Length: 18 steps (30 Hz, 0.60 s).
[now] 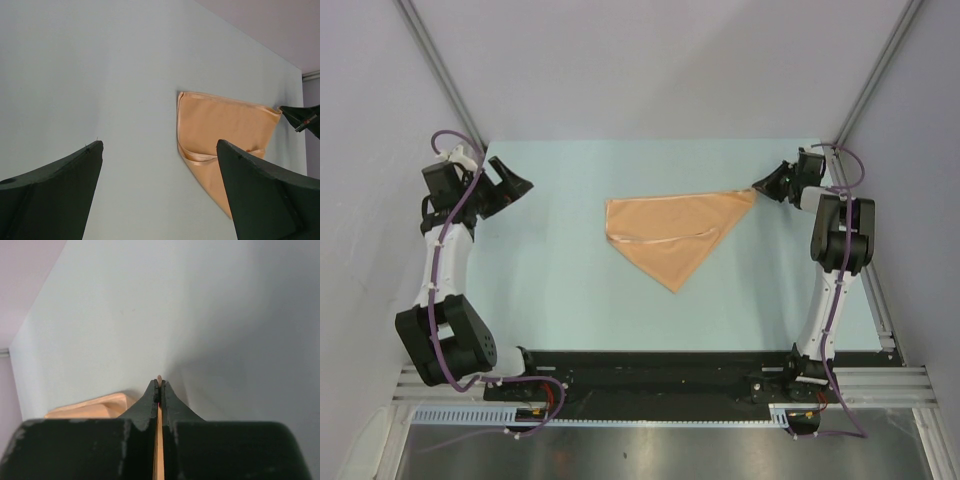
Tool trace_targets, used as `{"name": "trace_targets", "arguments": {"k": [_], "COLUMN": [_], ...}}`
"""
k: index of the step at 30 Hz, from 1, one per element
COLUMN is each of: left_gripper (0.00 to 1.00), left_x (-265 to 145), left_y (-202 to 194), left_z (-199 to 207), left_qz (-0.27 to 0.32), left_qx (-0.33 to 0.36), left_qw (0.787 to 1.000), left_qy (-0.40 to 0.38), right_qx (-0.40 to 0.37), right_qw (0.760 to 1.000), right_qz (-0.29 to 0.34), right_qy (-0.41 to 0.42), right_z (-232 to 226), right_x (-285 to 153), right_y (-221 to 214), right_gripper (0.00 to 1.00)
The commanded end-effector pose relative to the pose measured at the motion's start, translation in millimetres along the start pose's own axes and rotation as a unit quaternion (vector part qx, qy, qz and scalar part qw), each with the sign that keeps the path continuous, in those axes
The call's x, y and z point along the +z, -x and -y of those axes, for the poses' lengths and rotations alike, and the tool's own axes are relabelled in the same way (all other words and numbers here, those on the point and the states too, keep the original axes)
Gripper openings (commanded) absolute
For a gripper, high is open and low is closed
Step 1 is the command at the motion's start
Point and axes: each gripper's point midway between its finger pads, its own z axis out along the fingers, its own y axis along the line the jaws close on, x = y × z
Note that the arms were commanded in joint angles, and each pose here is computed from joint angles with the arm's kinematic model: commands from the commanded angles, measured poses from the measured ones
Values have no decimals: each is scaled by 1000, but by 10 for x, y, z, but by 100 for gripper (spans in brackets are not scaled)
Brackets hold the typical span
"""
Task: Fold the napkin, place the utensils inside, and roll it up
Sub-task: Fold the napkin
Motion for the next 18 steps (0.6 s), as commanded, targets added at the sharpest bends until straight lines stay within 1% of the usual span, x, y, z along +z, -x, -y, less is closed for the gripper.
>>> {"name": "trace_targets", "arguments": {"k": [1,2,3,5,6,8,9,10,11,12,13,14,15,17,18], "left_gripper": [100,100,100,100,100,100,100,100,100,100,100,100,100,100,100], "left_x": [-39,-43,-48,-68,-73,-91,-95,-101,-106,-110,-113,-112,-111,-112,-119], "left_y": [128,134,136,150,155,172,176,179,179,183,184,181,181,178,182], "left_z": [47,60,59,71,69,79,81,85,95,111,120,127,143,152,162], "left_qz": [19,20,21,24,25,29,30,30,31,31,32,32,31,32,32], "left_qx": [0,0,0,1,1,3,3,3,3,4,3,3,3,2,1], "left_qw": [1000,1000,1000,1000,999,999,999,999,999,999,999,999,999,999,999], "left_qy": [-15,-18,-19,-19,-19,-20,-19,-20,-21,-25,-27,-29,-33,-35,-38], "right_qx": [-57,-68,-79,-92,-104,-117,-125,-133,-135,-142,-150,-149,-161,-168,-167], "right_qw": [989,986,983,980,976,974,971,969,970,969,966,969,966,964,965], "right_qz": [49,57,51,47,53,38,42,28,17,14,-1,-15,-19,-38,-54], "right_qy": [127,143,160,172,186,191,198,206,202,203,208,199,202,203,194], "right_z": [-953,-1127,-1284,-1423,-1600,-1724,-1836,-1957,-1933,-2000,-2079,-2013,-2074,-2103,-2010], "right_x": [-411,-532,-585,-680,-820,-902,-1020,-1064,-1084,-1182,-1205,-1213,-1304,-1351,-1359], "right_y": [302,339,279,207,213,20,2,-159,-294,-355,-528,-675,-758,-1008,-1155], "right_gripper": [0,0,0,0,0,0,0,0,0,0,0,0,0,0,0]}}
